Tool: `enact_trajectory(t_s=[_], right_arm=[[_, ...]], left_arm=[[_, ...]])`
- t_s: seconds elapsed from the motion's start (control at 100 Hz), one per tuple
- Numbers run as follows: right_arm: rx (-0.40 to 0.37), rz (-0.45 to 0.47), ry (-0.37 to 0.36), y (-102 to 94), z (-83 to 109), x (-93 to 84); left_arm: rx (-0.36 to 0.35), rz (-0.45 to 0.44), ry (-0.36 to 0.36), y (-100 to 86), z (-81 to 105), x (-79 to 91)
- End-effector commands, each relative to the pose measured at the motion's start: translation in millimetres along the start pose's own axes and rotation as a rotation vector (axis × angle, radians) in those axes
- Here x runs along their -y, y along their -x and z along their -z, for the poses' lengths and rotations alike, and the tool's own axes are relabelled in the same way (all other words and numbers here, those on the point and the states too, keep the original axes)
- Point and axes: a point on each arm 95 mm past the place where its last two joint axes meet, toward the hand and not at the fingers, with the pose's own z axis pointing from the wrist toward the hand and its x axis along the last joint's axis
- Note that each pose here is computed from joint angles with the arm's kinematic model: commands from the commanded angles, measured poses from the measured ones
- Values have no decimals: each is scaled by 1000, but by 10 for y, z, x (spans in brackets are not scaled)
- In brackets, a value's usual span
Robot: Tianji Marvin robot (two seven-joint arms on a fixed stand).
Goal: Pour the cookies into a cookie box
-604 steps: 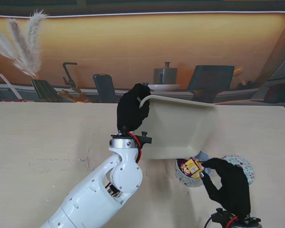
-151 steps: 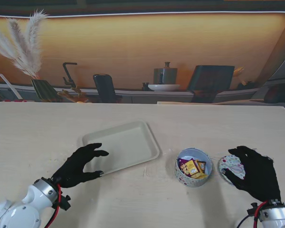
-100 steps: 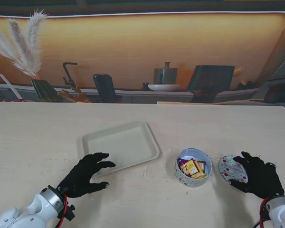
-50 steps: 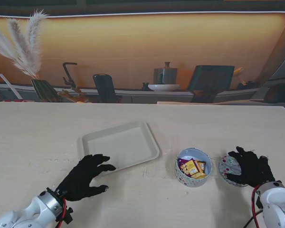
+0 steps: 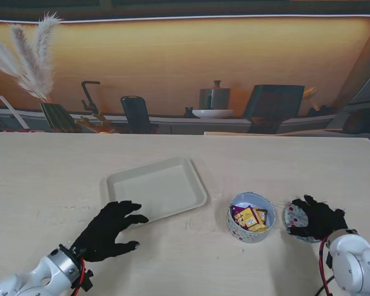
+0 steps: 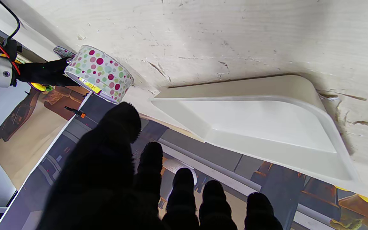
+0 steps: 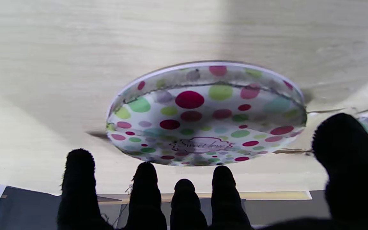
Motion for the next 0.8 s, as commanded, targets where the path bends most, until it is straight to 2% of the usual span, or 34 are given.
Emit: enact_trajectory(t_s=[0.0,0.16,0.38,0.79], right_arm=[[-3,8,-5,-11,-5,31],[3,-28,-25,-5,-29,77],[-6,-26,-23,-15,-27,80],[10,-22,-119,-48,-45,114]], left_arm=[[-3,2,14,-36,19,-20],[-1,0,9,-35,23,-16],[2,1,5,-33,27,-9],[3,-2,-12,-18,46,19]])
